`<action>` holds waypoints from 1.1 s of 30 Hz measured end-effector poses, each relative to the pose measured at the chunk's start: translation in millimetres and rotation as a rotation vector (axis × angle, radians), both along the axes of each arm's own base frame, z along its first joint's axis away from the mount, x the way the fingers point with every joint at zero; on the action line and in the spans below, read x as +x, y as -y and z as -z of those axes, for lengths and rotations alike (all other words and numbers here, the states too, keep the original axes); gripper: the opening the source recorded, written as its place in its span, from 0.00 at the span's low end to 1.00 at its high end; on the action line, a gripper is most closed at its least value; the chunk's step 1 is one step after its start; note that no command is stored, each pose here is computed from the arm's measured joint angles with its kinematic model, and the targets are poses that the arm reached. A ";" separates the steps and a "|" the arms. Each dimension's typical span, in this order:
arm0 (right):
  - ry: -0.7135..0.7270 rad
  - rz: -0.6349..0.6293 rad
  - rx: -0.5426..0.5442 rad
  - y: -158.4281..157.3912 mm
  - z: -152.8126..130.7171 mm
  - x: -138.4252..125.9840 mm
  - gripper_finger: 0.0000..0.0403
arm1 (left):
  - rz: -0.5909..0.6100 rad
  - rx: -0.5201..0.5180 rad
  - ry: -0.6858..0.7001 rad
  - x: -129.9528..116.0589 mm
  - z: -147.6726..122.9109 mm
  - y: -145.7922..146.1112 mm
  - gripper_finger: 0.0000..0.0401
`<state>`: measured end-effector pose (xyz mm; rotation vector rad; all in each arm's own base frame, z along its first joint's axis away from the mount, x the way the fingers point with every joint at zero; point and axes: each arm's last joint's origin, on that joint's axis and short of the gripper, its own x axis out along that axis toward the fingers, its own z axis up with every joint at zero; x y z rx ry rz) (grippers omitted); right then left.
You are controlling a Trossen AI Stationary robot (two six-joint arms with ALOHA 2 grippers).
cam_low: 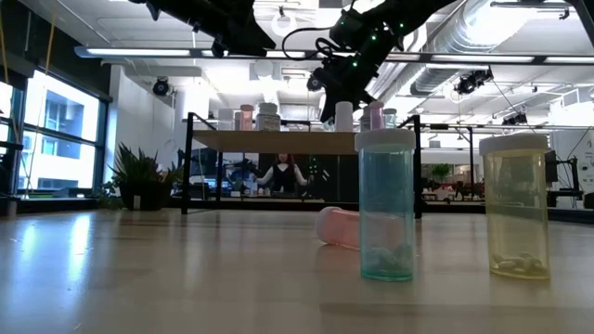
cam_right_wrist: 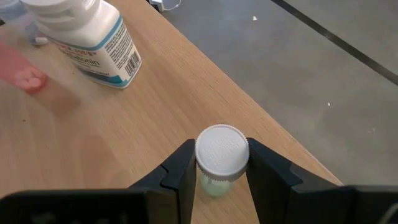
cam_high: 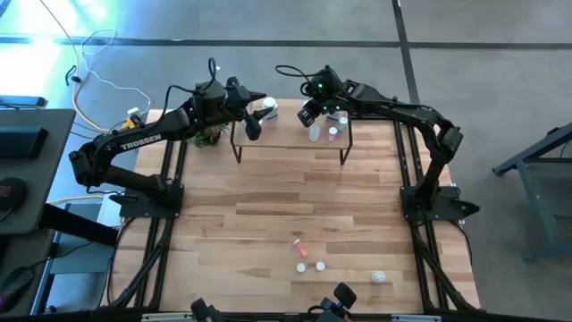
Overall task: Pick and place medicine bottles onto shelf by color
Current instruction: Put the top blue pill bottle on the shelf
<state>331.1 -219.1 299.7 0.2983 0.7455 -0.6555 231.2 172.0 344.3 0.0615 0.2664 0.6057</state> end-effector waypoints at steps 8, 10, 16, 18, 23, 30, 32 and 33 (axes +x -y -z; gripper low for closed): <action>-0.005 -0.008 -0.001 -1.4 0.1 0.5 0.28 | 0.000 0.000 0.000 0.0 0.0 0.0 0.56; -0.011 -0.020 -0.007 -2.8 0.2 1.3 0.30 | 0.000 0.000 0.000 0.0 0.0 0.0 0.56; -0.041 -0.010 -0.017 -6.2 1.7 2.1 0.35 | 0.000 0.000 0.000 0.0 0.0 0.0 0.56; -0.047 -0.009 -0.014 -6.4 2.1 1.7 0.36 | 0.000 0.000 0.000 0.0 0.0 0.0 0.56; -0.048 -0.007 -0.014 -6.3 2.1 1.5 0.36 | 0.000 0.000 0.000 0.0 0.0 0.0 0.56; -0.043 -0.006 -0.016 -6.1 1.8 1.8 0.36 | 0.000 0.000 0.000 0.1 0.1 -0.1 0.56; -0.044 -0.007 -0.017 -6.1 1.8 1.8 0.36 | 0.000 0.000 0.000 0.1 0.1 -0.1 0.56; -0.044 -0.006 -0.017 -6.0 1.8 1.8 0.36 | 0.000 0.000 -0.001 0.1 0.1 -0.1 0.56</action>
